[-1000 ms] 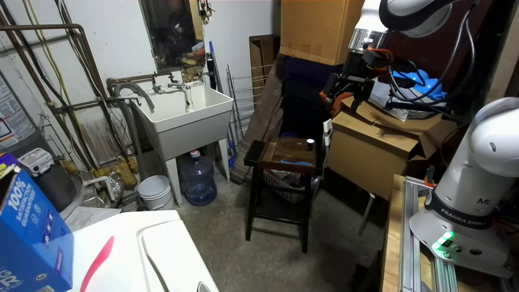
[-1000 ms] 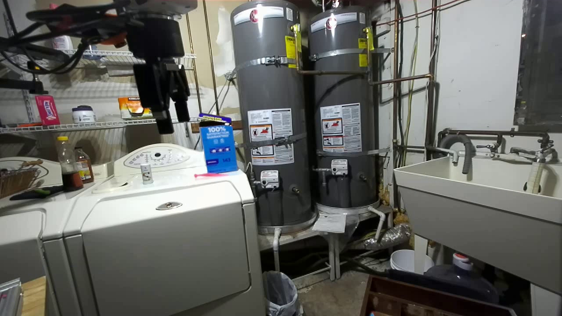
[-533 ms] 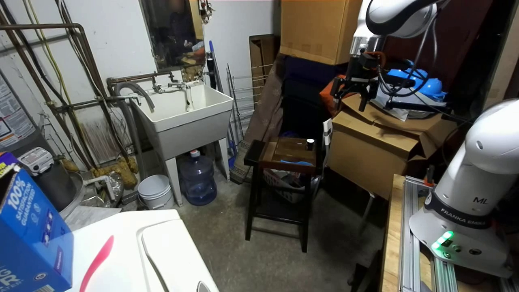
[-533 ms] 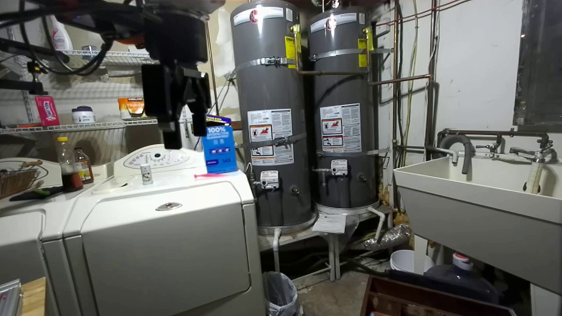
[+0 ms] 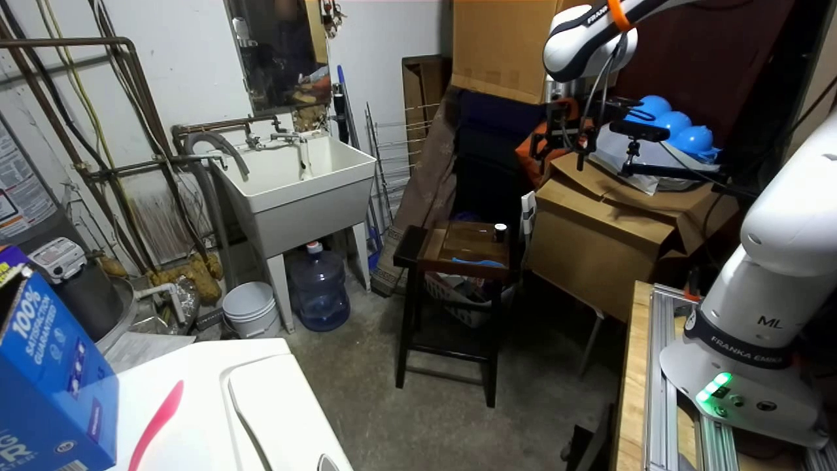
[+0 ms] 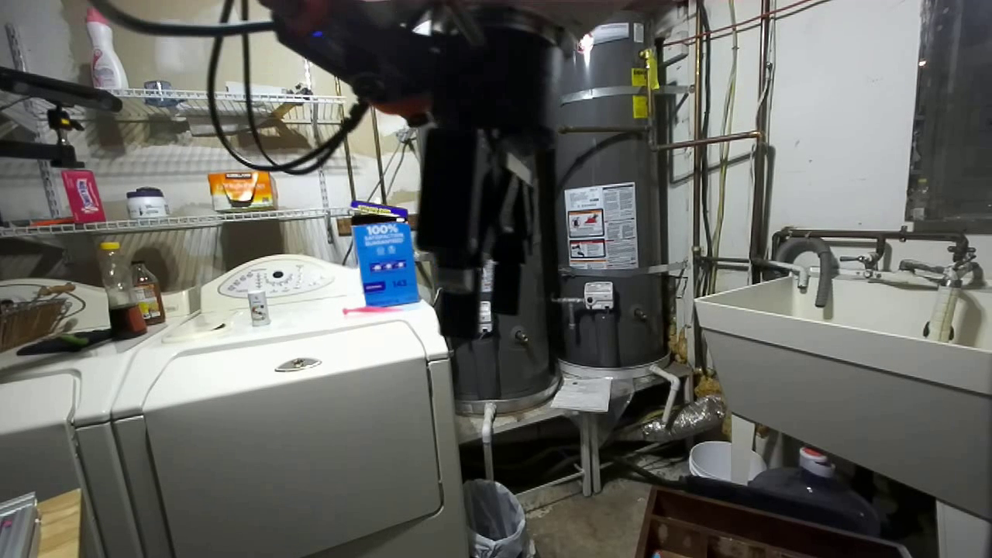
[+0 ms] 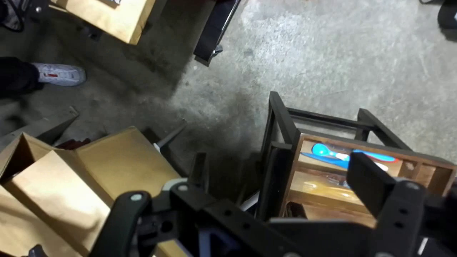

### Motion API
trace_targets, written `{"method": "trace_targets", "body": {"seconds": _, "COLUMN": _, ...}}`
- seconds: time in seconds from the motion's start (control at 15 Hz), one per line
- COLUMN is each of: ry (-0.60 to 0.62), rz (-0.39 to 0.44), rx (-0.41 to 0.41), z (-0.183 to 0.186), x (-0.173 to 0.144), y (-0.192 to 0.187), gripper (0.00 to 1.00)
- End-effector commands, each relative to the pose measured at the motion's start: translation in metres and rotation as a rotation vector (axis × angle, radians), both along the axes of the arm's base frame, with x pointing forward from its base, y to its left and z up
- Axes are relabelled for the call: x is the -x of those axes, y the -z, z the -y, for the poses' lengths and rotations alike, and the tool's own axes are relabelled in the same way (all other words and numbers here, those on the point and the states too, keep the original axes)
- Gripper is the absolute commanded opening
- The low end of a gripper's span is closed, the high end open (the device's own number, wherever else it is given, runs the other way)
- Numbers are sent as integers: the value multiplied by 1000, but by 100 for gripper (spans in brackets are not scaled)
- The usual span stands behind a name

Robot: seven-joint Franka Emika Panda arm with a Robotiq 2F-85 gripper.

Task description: Pick up the black container from the stool and place it on top of the washing machine on the right.

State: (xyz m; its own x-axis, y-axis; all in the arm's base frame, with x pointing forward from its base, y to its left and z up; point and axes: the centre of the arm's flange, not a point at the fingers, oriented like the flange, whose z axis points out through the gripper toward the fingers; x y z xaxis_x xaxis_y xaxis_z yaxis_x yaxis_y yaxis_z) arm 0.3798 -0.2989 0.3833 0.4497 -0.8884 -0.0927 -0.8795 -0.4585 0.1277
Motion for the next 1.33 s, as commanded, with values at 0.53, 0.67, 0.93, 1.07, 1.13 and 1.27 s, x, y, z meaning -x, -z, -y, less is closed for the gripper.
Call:
{"method": "trace_targets", "body": {"seconds": 0.53, "ry": 60, "rz": -32, "rx": 22, "z": 44, "x": -51, "y": 3, "gripper": 100}}
{"method": "trace_targets", "body": {"seconds": 0.67, "ry": 62, "rz": -32, "rx": 22, "z": 44, "x": -51, "y": 3, "gripper": 100}}
{"method": "trace_targets", "body": {"seconds": 0.93, "ry": 139, "rz": 0, "rx": 34, "z": 68, "x": -68, "y": 9, "gripper": 100}}
{"method": "trace_targets", "body": {"seconds": 1.07, "ry": 173, "rz": 22, "rx": 46, "z": 105, "x": -88, "y": 23, "gripper": 100}}
{"method": "trace_targets", "body": {"seconds": 1.13, "ry": 181, "rz": 22, "rx": 52, "z": 124, "x": -98, "y": 31, "gripper": 100}}
{"method": "trace_targets", "body": {"seconds": 1.27, "ry": 192, "rz": 7, "rx": 49, "z": 147, "x": -116, "y": 52, "gripper": 100}}
